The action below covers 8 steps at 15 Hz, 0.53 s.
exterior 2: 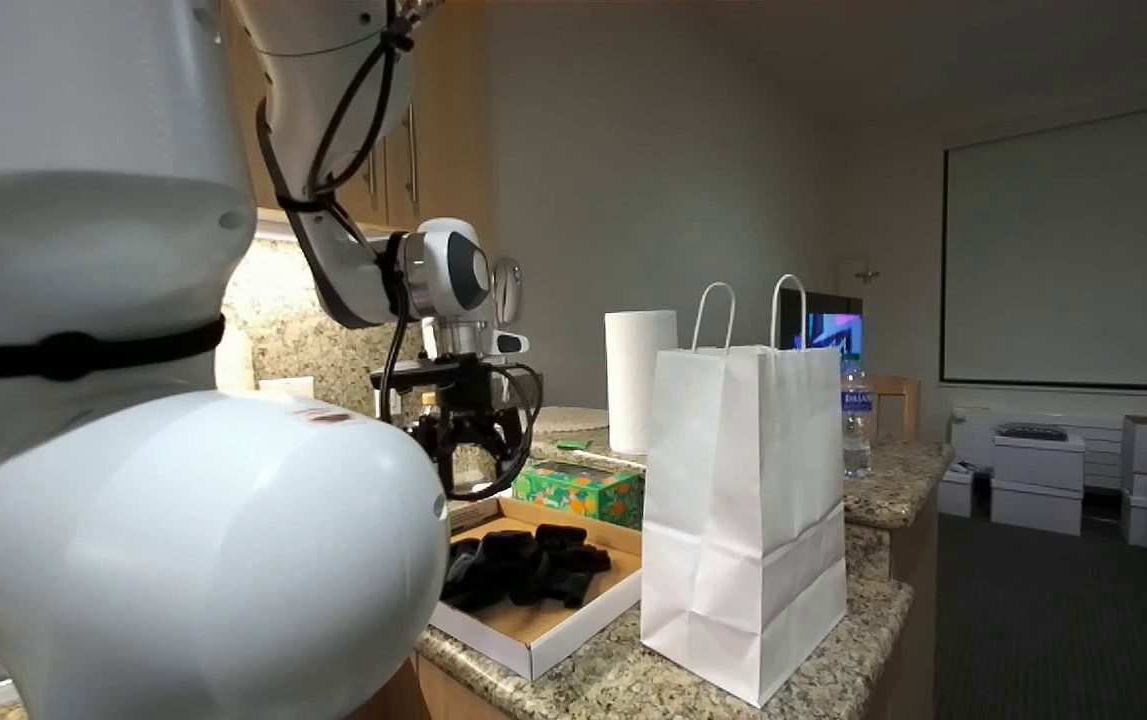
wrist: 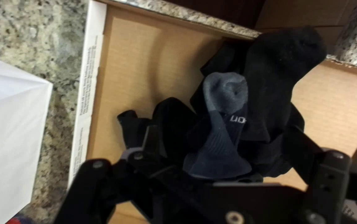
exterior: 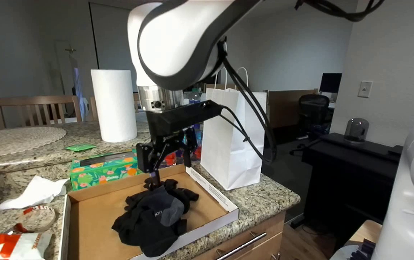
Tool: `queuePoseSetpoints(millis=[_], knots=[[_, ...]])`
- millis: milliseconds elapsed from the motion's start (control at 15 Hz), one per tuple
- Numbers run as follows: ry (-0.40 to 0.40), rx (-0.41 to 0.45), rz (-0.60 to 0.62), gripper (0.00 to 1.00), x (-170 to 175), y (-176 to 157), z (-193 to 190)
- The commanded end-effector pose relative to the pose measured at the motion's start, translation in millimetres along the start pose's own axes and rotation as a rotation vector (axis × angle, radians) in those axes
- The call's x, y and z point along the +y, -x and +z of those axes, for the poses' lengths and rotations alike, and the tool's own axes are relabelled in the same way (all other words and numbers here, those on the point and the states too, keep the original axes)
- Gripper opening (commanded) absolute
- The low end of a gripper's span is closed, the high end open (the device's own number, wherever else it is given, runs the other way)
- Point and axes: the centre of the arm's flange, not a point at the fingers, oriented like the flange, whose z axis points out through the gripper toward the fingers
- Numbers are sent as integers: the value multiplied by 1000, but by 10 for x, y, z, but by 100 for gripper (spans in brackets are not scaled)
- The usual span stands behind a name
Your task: Remove all the objects from the tray and put them in the carrier bag
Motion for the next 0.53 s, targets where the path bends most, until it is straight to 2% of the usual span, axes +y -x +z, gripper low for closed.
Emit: queuePoseSetpoints(millis=[0,200,467], knots=[[-108,-52,38,100,-222,-228,449],[-165,-35,102,100,-244,-382,687],[-186,-6,187,100,-53,-626,848]])
